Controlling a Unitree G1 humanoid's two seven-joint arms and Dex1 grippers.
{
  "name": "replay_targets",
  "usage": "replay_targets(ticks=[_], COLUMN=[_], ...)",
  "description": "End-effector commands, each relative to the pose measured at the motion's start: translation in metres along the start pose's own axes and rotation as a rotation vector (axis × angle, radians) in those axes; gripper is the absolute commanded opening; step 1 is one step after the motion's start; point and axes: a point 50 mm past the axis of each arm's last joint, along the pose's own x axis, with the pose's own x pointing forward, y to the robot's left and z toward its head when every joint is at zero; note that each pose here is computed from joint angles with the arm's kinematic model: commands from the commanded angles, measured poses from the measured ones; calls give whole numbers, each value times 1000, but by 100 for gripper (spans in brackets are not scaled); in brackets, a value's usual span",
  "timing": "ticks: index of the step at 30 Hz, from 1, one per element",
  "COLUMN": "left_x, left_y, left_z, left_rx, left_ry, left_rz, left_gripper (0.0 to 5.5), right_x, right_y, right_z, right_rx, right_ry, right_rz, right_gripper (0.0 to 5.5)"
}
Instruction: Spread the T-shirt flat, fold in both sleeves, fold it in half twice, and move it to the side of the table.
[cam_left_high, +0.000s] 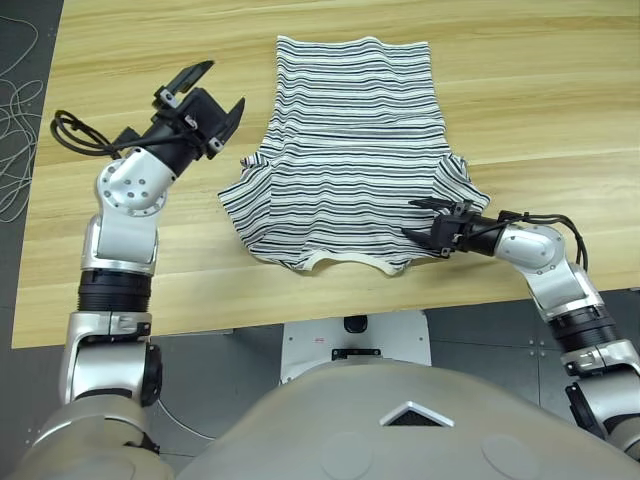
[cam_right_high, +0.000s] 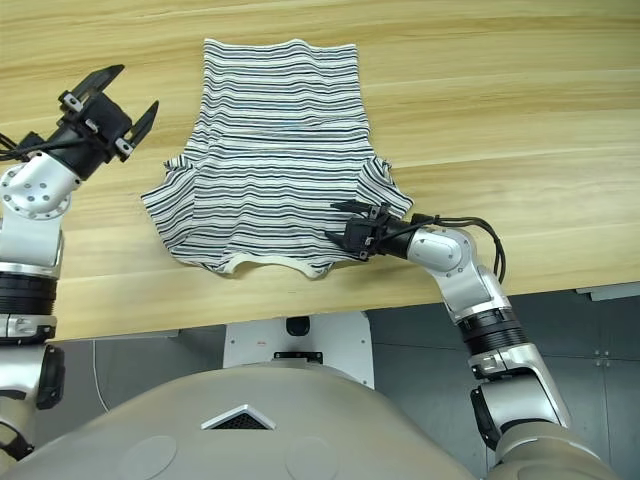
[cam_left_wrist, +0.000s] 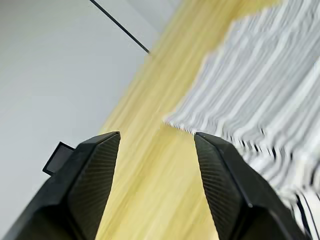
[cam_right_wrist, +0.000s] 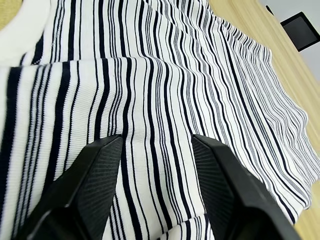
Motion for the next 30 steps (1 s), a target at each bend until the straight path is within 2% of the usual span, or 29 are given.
replay_targets(ticks=[1,5,6,8,10,15,21,24,30], left_x=[-18,-38,-39,-42,-46,-48,-53,-55,-49], left_y=[-19,-50,-59,-76,-85,-81,-81,-88,-114], left_z=[-13,-19,-17,-19,-26,-35,-37,-39,-32], left_rx=[-16,-457,-650,-905,-1031,-1150,-1146,-1144,-1288], left_ry=[79,84,91,156,246,335,373,396,419], left_rz=[-160,-214,-170,-98,7,274,402,373,221], left_gripper=[276,276,276,276,276,276,276,276,276], right_x=[-9,-14,-12,-9,-6,-12,-20,-23,-25], right_y=[27,17,14,9,0,-34,-40,-42,-48], right_z=[-20,-15,-13,-8,-1,27,36,38,43], right_rx=[8,-11,-16,-26,-39,-100,-164,-175,-200], right_ry=[145,114,98,64,11,-222,-295,-307,-321], right_rz=[134,40,9,-53,-152,-511,-603,-623,-650], right_gripper=[254,254,254,254,254,254,254,254,254])
